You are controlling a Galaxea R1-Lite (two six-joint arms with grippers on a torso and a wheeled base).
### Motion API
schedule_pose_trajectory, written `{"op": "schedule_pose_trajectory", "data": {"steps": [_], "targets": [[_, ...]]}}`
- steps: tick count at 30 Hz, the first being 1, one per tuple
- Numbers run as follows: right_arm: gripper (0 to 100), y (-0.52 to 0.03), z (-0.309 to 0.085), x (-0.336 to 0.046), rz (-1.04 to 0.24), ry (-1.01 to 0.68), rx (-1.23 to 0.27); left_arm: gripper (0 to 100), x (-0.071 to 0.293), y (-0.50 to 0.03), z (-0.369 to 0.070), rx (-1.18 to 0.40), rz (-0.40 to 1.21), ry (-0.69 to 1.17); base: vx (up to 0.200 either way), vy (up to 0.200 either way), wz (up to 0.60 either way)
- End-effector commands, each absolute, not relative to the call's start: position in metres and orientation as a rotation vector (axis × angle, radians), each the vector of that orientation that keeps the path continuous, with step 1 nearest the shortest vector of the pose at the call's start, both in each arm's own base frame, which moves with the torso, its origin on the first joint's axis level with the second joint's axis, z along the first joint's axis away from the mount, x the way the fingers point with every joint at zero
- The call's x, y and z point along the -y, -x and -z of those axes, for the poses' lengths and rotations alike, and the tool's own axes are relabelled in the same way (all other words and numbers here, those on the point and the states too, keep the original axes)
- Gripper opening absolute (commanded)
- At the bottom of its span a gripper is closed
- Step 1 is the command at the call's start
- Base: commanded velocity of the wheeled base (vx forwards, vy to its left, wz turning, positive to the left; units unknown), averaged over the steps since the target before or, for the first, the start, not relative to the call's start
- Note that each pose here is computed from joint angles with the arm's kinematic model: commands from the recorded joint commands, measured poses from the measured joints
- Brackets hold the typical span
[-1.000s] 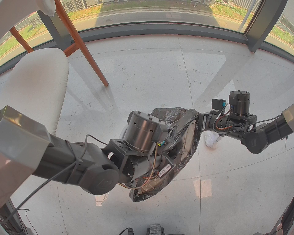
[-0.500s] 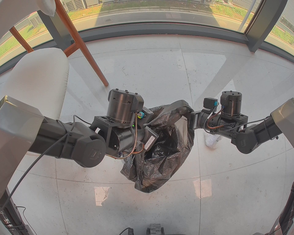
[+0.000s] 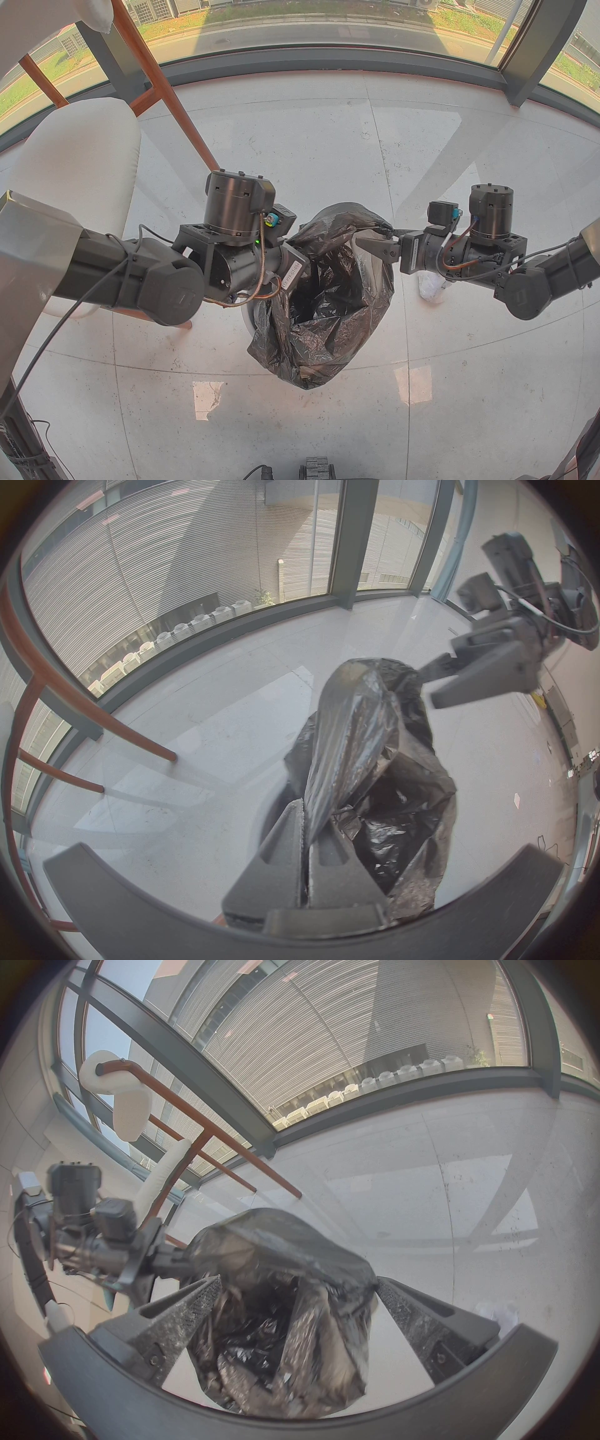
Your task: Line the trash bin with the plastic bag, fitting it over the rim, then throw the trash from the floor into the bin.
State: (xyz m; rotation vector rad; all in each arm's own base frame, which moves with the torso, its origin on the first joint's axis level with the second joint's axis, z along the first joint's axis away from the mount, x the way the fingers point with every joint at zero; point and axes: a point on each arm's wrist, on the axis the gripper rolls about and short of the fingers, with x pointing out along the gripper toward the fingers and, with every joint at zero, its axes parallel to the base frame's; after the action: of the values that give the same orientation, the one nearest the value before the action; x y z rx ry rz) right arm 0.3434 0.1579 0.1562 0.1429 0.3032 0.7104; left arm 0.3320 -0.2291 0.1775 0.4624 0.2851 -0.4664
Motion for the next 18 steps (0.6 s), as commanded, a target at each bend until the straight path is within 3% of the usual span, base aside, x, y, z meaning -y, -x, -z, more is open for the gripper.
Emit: {"op": "schedule_pose_trajectory", "data": {"steps": [1, 18], "targets": [[100, -0.314, -0.172, -0.145, -0.744, -0.148, -0.312, 0, 0.212, -0.344, -0.184, -0.275, 0.419, -0.447, 0.000, 0.000, 0.00], [100, -0.274, -0.219, -0.121, -0.733, -0.213, -0.202, 0, 0.170, -0.365, -0.181, -0.309, 0.330, -0.429, 0.000, 0.000, 0.00]]}}
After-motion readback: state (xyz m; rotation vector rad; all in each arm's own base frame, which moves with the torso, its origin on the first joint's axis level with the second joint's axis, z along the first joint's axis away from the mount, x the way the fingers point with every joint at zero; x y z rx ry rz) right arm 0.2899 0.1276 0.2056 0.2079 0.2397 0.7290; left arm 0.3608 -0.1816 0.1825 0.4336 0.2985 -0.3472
